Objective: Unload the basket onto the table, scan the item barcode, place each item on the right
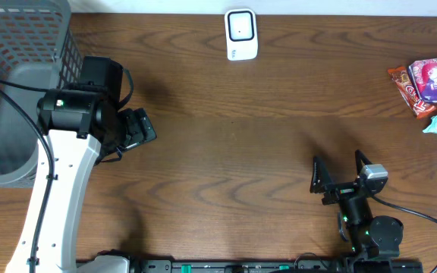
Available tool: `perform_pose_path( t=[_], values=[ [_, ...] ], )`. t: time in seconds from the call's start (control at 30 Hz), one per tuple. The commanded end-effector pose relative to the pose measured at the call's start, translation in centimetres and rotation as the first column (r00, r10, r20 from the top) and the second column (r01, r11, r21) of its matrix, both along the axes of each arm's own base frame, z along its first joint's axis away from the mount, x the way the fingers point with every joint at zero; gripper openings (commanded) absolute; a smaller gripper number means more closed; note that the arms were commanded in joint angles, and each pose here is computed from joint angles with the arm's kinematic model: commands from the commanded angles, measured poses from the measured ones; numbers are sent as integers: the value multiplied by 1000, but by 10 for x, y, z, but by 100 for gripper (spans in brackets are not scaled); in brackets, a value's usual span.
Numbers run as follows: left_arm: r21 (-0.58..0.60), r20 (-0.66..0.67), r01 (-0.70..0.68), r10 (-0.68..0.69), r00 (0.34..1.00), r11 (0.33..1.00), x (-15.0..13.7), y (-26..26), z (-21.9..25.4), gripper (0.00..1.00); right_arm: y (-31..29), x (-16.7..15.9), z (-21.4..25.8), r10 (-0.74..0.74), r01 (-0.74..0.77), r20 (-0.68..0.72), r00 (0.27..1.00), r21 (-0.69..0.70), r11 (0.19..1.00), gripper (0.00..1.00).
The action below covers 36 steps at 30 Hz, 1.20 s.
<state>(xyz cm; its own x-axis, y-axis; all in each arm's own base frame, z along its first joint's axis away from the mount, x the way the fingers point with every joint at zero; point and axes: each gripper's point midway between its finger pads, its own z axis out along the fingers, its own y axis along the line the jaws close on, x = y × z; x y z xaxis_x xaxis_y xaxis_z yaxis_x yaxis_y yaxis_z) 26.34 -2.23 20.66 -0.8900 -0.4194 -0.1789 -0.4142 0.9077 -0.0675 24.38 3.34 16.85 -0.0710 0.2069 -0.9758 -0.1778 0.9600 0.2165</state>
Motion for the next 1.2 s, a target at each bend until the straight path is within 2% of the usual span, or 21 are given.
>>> perform_pose_path(
  t=[0.0,1.17],
  values=[
    [6,-2,-1,2,1000,1000,1,2,0,98,-8,1,-9,-40,39,-24,999,-47,998,99],
    [6,-3,-1,1,1000,1000,1,2,0,98,-42,2,-11,-191,188,-23,981,-84,979,99]
  ],
)
